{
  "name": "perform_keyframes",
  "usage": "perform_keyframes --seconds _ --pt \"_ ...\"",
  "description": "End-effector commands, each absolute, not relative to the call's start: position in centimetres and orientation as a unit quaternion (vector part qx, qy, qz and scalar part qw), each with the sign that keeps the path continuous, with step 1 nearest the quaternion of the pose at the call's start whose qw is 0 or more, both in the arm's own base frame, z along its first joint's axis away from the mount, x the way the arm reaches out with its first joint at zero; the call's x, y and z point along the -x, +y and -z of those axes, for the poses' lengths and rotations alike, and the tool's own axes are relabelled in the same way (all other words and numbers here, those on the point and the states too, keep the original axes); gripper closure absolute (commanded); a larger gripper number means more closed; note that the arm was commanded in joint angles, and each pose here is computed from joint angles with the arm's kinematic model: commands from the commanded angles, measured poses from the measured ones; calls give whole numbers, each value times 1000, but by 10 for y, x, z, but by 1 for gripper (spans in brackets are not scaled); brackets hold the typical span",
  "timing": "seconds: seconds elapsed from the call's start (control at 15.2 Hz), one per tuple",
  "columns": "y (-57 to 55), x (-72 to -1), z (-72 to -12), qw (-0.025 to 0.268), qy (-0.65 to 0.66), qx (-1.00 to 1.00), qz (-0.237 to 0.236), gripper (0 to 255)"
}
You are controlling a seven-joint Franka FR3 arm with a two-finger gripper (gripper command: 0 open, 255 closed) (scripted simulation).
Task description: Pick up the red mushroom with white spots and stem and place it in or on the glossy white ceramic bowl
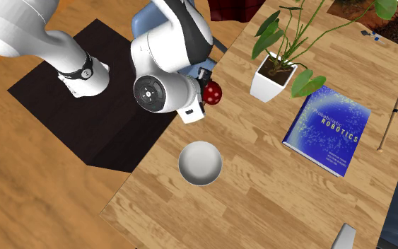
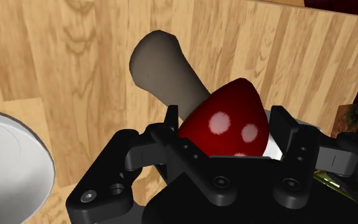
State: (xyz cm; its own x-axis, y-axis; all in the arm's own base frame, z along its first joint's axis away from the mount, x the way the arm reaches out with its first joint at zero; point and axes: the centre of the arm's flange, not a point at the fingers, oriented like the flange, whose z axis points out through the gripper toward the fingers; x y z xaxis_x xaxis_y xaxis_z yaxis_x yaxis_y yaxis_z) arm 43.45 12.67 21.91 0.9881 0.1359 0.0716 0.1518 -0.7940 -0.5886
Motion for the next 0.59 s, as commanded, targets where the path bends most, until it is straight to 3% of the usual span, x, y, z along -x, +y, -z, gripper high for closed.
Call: perform_keyframes --seconds 0.0,0.53 --pt "127 -433 -230 312 -76 947 13 255" --pt "47 -476 -250 312 -76 947 13 255"
